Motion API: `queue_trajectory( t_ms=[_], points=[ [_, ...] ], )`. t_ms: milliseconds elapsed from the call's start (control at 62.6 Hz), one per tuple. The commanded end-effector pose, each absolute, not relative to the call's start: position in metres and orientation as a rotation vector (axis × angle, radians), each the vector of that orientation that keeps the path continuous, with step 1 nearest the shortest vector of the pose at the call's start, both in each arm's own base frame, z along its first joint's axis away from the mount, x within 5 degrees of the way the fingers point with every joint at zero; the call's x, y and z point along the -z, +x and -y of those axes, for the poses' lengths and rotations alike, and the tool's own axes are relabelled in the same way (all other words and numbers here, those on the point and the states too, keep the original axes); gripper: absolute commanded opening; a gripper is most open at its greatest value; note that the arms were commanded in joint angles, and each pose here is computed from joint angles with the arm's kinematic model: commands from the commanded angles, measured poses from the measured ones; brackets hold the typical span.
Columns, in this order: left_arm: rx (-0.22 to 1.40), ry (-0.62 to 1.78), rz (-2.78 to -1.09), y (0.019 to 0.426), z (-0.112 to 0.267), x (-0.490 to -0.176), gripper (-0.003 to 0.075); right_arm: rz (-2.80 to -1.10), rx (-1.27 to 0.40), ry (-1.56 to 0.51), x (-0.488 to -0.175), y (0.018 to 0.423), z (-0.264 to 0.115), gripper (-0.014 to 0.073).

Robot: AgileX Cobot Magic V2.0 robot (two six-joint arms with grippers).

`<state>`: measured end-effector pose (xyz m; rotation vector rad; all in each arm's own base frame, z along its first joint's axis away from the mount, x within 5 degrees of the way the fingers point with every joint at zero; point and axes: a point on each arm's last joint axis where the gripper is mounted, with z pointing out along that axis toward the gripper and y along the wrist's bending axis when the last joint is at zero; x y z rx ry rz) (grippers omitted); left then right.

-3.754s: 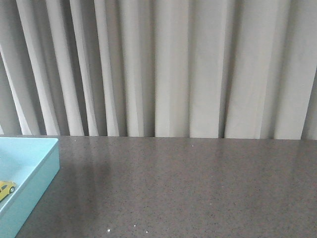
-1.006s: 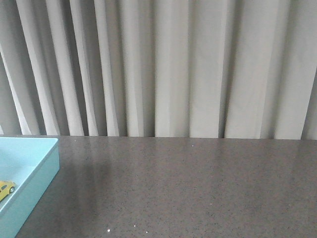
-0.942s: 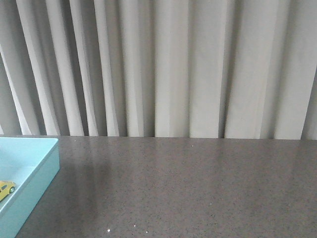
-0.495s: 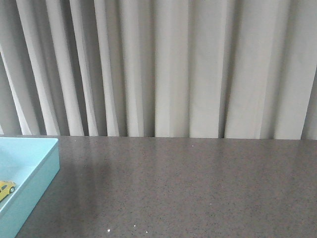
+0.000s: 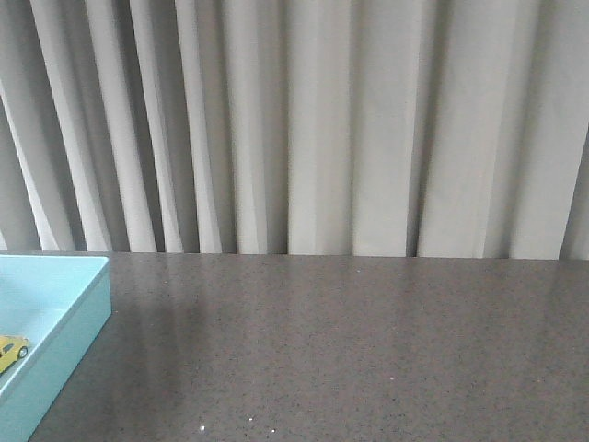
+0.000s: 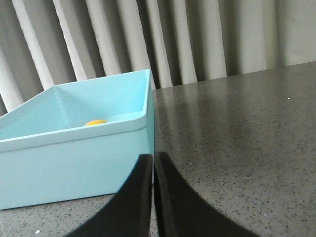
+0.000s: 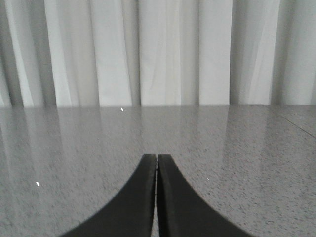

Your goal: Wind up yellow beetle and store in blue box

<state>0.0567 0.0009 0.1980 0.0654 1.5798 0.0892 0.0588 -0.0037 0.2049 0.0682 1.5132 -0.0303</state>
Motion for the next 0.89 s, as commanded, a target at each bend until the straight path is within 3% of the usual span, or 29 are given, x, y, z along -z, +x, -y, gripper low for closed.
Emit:
queue_trajectory(
  t_ms=[0,879],
  points=[
    [-0.069,0.048,-1.491,0.0550,-0.0006,-0.2075,-0.0006,-1.424,-0.025,0.120,-0.2093,0.0547,0.0036,-0.0007],
    [-0.069,0.048,-1.494,0.0550,-0.0006,-0.2072,-0.0006,-1.509,0.018,0.094,-0.2021,0.0558,0.0041,-0.0004]
  ],
)
